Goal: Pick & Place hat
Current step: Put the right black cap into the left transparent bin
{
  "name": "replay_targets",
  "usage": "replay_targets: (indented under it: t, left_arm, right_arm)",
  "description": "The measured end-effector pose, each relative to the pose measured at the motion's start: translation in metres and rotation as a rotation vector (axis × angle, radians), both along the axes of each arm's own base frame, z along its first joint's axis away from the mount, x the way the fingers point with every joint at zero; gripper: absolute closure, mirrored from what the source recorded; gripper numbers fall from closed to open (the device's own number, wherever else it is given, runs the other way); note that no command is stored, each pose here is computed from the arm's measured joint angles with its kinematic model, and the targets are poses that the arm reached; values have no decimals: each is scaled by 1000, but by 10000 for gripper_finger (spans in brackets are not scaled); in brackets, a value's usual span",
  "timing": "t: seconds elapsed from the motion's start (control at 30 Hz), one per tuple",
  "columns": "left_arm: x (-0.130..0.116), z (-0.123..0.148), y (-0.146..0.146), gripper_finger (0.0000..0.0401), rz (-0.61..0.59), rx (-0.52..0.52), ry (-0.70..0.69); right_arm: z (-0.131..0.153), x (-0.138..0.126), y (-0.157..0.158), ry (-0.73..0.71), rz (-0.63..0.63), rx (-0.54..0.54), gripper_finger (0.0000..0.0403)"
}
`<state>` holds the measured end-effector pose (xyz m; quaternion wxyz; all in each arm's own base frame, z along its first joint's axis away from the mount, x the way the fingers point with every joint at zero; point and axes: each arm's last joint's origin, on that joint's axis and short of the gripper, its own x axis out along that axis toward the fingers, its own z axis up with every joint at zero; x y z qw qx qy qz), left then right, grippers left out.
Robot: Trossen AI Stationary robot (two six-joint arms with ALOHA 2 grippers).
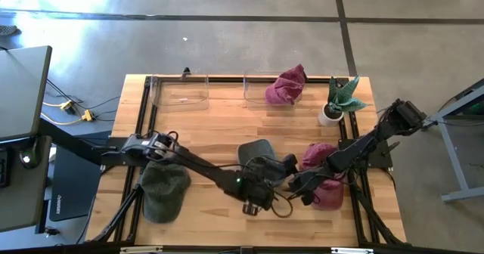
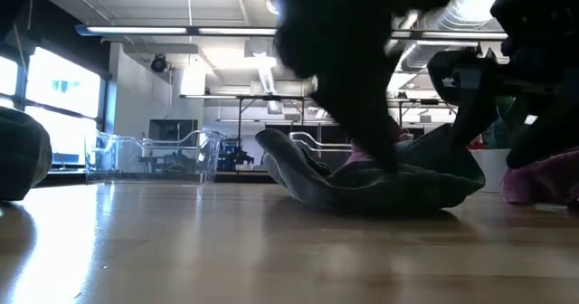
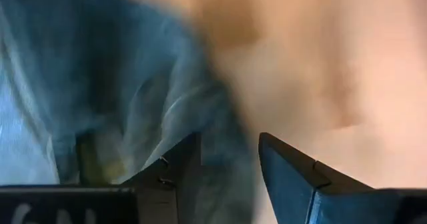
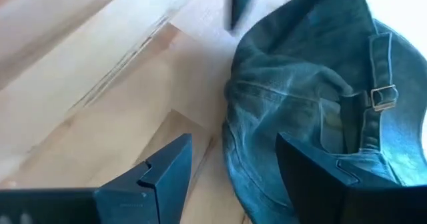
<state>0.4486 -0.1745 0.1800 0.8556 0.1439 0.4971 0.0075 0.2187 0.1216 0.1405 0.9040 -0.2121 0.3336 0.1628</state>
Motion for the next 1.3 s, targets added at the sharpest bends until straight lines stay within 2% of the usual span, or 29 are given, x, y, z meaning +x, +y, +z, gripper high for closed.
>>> replay_targets:
  t: [0.1, 0.3, 0.4, 0.53, 0.6, 0.7, 0.83, 0.97, 1.07, 1.17, 1.3]
  left_arm:
    - [-3, -18, 11, 268, 61, -27, 32]
    - [2, -30, 20, 281, 8, -199, 41]
    - [4, -32, 26, 291, -3, -251, 53]
    - [4, -30, 25, 321, -29, -194, 41]
    - [-3, -21, 23, 338, -31, -141, 52]
    - [-4, 0, 21, 359, -25, -131, 36]
    - [-17, 19, 10, 378, 6, -90, 37]
    - [-26, 21, -9, 391, -23, -84, 29]
    - [-31, 20, -21, 395, -48, -81, 33]
    - [-30, 8, -25, 396, -49, -99, 62]
    - [-28, 10, -24, 396, -35, -83, 31]
  right_arm:
    - [0, 0, 1, -3, 6, 8, 191]
    - [1, 1, 0, -20, -13, -4, 193]
    - [1, 1, 1, 0, 28, 33, 193]
    - [2, 2, 3, -9, 39, 78, 178]
    - [1, 5, 4, -28, 29, 78, 175]
    - [-8, 10, 6, -12, 54, 107, 183]
    - [-21, 18, 10, -14, 101, 159, 212]
    - [-15, 24, 7, -44, 79, 173, 261]
    - [-1, 25, 3, -71, 52, 212, 304]
    - [11, 27, -4, -101, -16, 271, 345]
    - [9, 31, -14, -91, -98, 289, 393]
